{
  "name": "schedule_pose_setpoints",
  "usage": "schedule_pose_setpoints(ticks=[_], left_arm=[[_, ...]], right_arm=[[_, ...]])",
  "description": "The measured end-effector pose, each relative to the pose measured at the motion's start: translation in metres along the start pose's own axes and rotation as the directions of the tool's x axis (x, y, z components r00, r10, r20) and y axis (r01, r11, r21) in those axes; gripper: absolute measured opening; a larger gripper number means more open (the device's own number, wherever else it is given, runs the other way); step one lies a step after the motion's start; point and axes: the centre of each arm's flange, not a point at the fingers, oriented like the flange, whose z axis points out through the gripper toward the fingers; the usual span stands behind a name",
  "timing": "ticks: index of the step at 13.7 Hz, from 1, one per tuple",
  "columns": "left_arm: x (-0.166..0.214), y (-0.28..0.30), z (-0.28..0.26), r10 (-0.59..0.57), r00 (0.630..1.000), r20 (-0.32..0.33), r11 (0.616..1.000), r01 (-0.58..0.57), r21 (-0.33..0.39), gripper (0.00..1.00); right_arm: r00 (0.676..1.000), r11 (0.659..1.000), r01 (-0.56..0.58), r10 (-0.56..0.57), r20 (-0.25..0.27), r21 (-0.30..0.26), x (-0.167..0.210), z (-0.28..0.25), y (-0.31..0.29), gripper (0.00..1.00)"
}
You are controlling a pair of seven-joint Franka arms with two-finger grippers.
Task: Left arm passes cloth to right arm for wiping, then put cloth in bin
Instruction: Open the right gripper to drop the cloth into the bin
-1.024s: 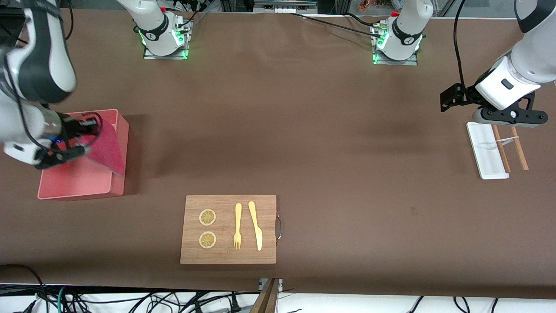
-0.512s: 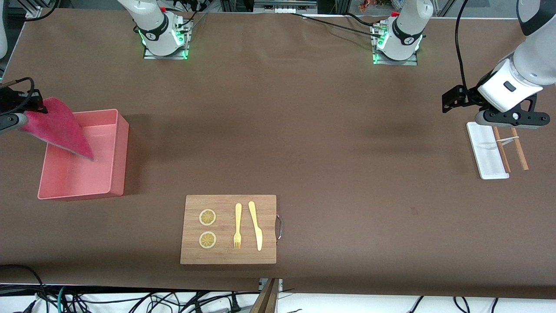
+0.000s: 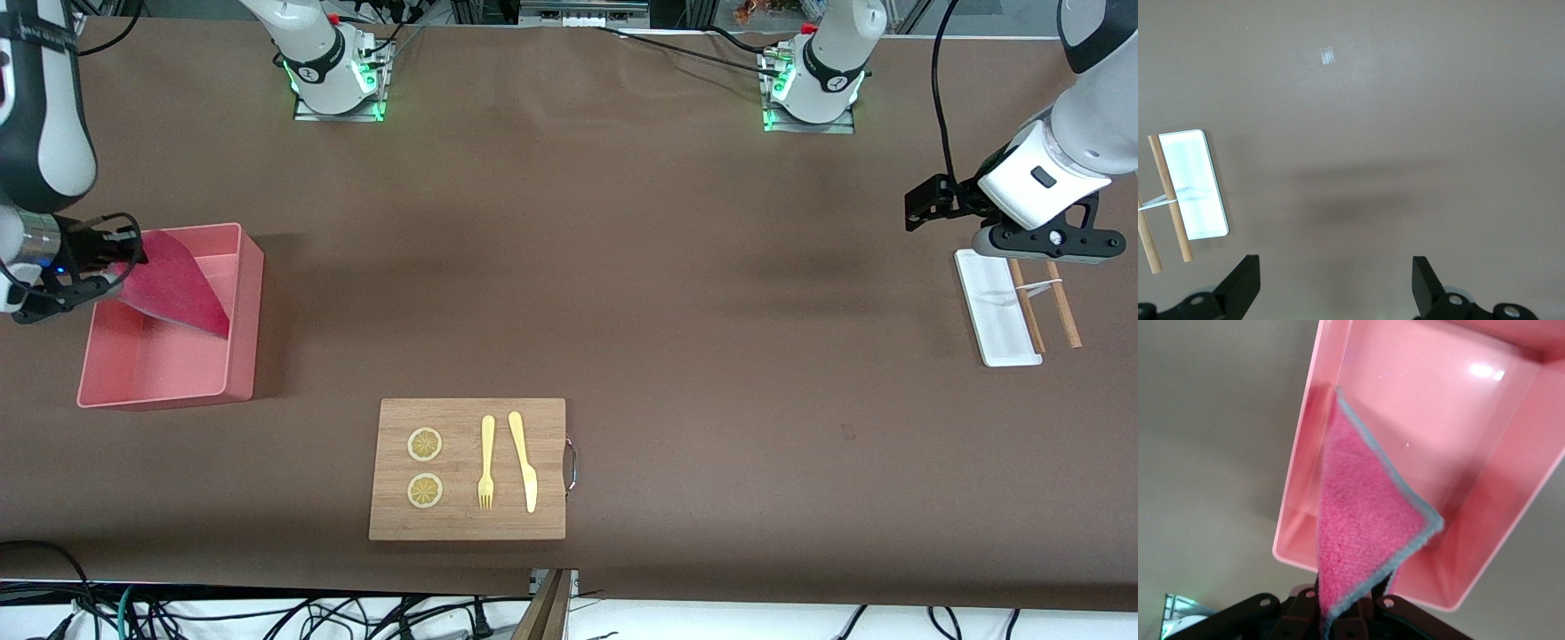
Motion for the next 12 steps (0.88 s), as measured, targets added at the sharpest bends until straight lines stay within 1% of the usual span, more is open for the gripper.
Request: schedule_pose_setpoints(ticks=[1,3,4,5,6,7,8,9,10,12], left_arm=[[0.000,0.000,0.000,0.000,1.000,0.000,1.000,0.000,0.000,1.00],[0.000,0.000,0.000,0.000,1.000,0.004,1.000,0.000,0.000,1.00],[-0.001,0.000,0.000,0.000,1.000,0.005,1.000,0.000,0.000,1.00],[-0.001,0.000,0.001,0.000,1.000,0.006,1.000,0.000,0.000,1.00],[-0.001,0.000,0.001,0.000,1.000,0.006,1.000,0.000,0.000,1.00],[-0.001,0.000,0.001,0.000,1.000,0.007,1.000,0.000,0.000,1.00],[-0.001,0.000,0.001,0.000,1.000,0.007,1.000,0.000,0.000,1.00],[-0.001,-0.001,0.001,-0.001,1.000,0.008,1.000,0.001,0.000,1.00],[-0.001,-0.002,0.001,-0.004,1.000,0.009,1.000,0.004,0.000,1.00],[-0.001,-0.006,0.001,-0.011,1.000,0.010,1.000,0.011,-0.001,1.00]], right_arm=[[1.000,1.000,-0.002,0.003,-0.013,0.008,0.005,0.005,0.001,0.12],[0.998,0.999,-0.013,0.015,-0.056,0.036,0.010,0.003,-0.002,0.35],[0.997,0.999,-0.015,0.018,-0.073,0.039,0.010,-0.002,-0.002,0.44],[0.996,0.999,-0.017,0.020,-0.089,0.035,0.008,-0.009,-0.003,0.56],[0.994,0.999,-0.018,0.020,-0.106,0.027,0.005,-0.019,-0.004,0.65],[0.993,0.999,-0.022,0.025,-0.118,0.025,0.000,-0.031,-0.008,0.77],[0.991,0.998,-0.049,0.053,-0.120,0.036,-0.008,-0.045,-0.015,0.88],[0.987,0.994,-0.096,0.101,-0.126,0.046,-0.016,-0.061,-0.026,0.97],[0.980,0.989,-0.140,0.145,-0.138,0.048,-0.020,-0.079,-0.042,1.00],[0.961,0.974,-0.221,0.226,-0.159,0.045,-0.026,-0.116,-0.086,1.00]])
